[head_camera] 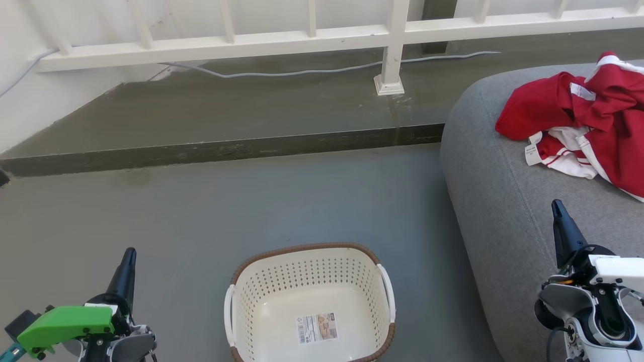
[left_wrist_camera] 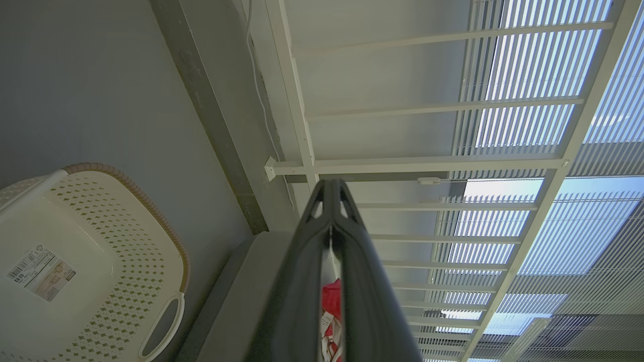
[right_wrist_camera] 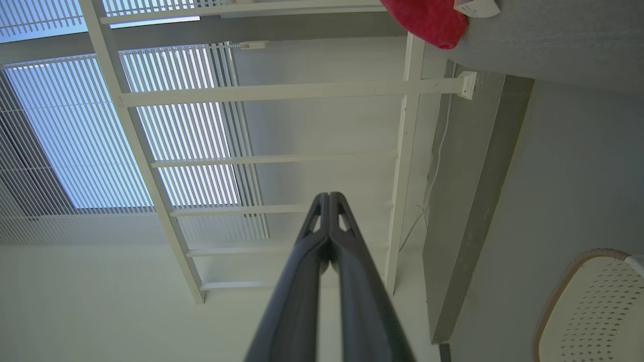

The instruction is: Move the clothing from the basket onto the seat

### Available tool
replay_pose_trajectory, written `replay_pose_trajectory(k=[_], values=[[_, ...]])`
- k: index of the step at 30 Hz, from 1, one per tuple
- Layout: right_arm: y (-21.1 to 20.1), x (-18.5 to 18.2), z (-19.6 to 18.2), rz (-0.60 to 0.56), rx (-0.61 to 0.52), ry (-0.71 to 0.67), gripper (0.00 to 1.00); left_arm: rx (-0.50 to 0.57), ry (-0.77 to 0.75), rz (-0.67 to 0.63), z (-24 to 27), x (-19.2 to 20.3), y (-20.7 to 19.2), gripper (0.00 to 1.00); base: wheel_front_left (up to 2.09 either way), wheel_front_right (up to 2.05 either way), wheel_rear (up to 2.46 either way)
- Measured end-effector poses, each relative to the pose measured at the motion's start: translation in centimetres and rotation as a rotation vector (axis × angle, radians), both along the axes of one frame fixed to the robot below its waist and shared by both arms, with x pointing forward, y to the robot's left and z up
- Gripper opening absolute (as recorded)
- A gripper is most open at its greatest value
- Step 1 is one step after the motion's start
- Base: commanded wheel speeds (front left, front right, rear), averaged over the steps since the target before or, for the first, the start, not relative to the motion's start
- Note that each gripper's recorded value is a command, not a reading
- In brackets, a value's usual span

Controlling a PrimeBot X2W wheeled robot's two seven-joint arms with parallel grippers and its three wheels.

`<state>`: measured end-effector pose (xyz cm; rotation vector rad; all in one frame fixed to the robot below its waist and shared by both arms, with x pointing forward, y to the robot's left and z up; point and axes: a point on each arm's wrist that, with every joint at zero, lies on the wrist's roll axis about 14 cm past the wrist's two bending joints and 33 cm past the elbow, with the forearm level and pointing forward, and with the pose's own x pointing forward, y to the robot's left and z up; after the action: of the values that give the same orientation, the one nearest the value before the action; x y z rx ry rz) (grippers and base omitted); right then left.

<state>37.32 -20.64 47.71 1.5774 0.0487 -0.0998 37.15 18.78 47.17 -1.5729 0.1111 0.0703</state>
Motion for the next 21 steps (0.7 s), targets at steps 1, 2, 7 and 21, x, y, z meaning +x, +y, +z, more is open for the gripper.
replay_pose_trajectory(k=[1, 2, 7, 21], values=[[0.00, 0.00, 0.00, 0.000, 0.000, 0.000, 0.00, 0.000, 0.000, 0.000, 0.00, 0.00, 0.00, 0.00, 0.00, 0.00, 0.00], [0.00, 0.00, 0.00, 0.000, 0.000, 0.000, 0.00, 0.000, 0.000, 0.000, 0.00, 0.00, 0.00, 0.00, 0.00, 0.00, 0.00], [-0.01, 0.00, 0.00, 0.000, 0.000, 0.000, 0.00, 0.000, 0.000, 0.000, -0.01, 0.00, 0.01, 0.00, 0.00, 0.00, 0.00], [-0.02, 0.00, 0.00, -0.001, 0.000, 0.000, 0.00, 0.000, 0.001, 0.001, -0.02, 0.01, 0.04, 0.00, 0.00, 0.00, 0.00]])
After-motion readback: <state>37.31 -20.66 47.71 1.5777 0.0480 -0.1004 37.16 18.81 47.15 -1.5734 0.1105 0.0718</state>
